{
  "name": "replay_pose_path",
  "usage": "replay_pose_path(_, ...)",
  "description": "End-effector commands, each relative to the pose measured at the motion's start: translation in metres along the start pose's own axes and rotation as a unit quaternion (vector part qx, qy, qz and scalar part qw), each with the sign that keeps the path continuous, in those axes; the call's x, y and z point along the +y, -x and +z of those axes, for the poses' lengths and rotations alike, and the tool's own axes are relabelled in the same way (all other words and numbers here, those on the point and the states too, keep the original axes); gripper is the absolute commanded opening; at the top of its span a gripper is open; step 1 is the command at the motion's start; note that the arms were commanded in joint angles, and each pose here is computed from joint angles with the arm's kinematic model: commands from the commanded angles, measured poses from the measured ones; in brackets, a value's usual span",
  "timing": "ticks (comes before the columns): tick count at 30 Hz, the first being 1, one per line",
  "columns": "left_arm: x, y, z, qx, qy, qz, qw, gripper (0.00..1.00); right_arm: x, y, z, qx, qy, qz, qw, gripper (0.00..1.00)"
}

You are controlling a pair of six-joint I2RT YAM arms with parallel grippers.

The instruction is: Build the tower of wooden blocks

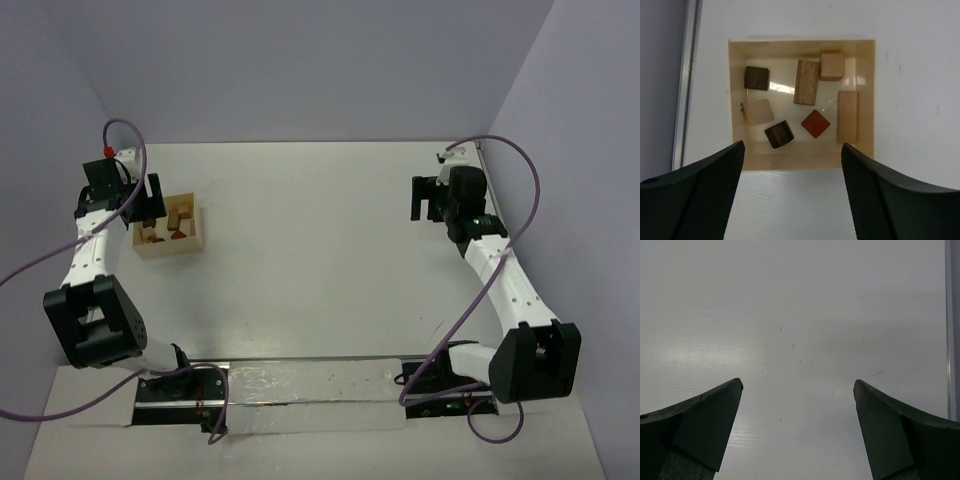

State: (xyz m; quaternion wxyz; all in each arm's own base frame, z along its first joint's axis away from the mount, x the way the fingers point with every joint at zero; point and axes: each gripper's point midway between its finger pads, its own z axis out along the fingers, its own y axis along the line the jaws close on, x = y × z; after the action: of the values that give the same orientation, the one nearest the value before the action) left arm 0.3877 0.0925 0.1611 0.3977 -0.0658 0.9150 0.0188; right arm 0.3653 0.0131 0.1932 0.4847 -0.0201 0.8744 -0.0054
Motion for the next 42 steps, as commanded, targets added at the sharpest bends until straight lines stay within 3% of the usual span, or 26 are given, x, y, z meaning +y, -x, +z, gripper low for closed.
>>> replay_pose_path(1,0.028,0.005,0.01,0.026,0.037,-0.028,0.999,0.77,0.002,0.006,0.013,0.043,0.004,-0.004,0.999,1.0)
replay_pose_path(3,0.038,0.004,0.021,0.04,0.044,-0.038,0.998,0.75,0.008,-0.005,0.022,0.074,0.016,-0.007,0.997,1.0)
replay_pose_path(11,0.056,-0.003,0.049,0.067,0.057,-0.037,0.995,0.71,0.029,-0.01,0.039,0.095,0.042,-0.02,0.994,1.0)
replay_pose_path(14,0.065,-0.015,0.062,0.088,0.066,-0.048,0.993,0.65,0.034,-0.015,0.043,0.104,0.048,-0.017,0.993,1.0)
replay_pose_path(27,0.079,-0.048,0.103,0.136,0.074,-0.063,0.986,0.48,0.044,-0.009,0.052,0.097,0.051,-0.017,0.994,1.0)
replay_pose_path(37,0.075,-0.013,0.099,0.102,0.061,-0.066,0.991,0.03,0.049,0.0,0.04,0.082,0.058,-0.017,0.995,1.0)
replay_pose_path(42,0.059,0.021,0.079,0.061,0.048,-0.05,0.996,0.0,0.044,0.006,0.026,0.066,0.051,-0.023,0.996,1.0)
